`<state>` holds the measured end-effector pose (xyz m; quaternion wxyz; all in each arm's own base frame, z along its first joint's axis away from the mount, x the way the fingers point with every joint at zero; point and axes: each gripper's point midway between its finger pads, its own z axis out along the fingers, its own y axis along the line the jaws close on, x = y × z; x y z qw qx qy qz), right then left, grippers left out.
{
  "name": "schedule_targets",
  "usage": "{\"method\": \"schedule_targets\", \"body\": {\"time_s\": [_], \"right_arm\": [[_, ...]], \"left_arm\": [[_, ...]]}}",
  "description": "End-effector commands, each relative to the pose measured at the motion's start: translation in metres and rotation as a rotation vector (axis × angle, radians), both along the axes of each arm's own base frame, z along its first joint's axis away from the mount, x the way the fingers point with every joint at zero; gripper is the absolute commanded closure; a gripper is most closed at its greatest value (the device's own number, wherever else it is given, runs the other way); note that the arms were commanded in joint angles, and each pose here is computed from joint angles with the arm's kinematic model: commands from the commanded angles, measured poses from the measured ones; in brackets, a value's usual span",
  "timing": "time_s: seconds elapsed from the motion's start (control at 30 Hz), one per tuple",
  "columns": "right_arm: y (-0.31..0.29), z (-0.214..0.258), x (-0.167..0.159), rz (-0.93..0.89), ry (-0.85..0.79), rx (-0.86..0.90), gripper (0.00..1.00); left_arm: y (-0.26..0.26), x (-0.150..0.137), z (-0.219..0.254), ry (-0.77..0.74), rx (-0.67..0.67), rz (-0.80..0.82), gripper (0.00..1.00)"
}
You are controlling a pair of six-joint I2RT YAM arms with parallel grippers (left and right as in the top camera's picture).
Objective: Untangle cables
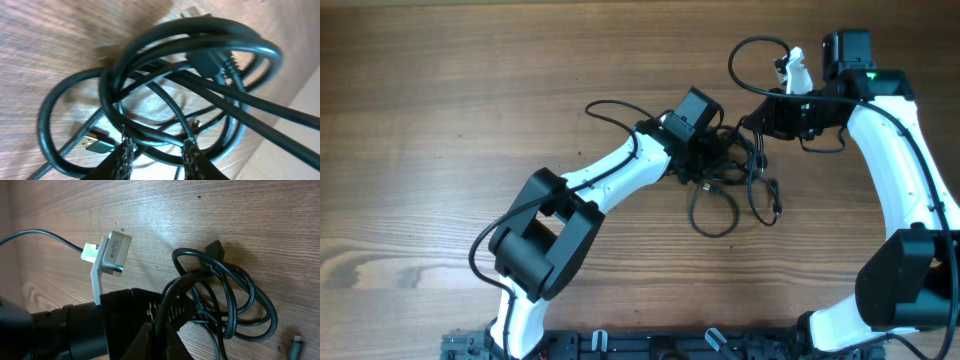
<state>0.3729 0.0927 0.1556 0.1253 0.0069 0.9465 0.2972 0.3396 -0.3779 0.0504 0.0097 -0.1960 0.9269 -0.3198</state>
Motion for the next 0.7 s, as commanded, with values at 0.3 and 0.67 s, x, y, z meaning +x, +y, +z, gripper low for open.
{"method": "schedule_targets", "body": {"time_s": [0.3,0.67], "right_arm": [[0.003,0.001,0.0,-0.004,0.009,0.032,0.93],[0.003,0.001,0.0,-0.005,0.01,0.032,0.93]], "left_arm": [[-0.006,0.0,-0.038,0.077,0.034,0.123,0.64],[-0.001,-0.022,-0.045,0.151,0.079,0.092,0.79]]}}
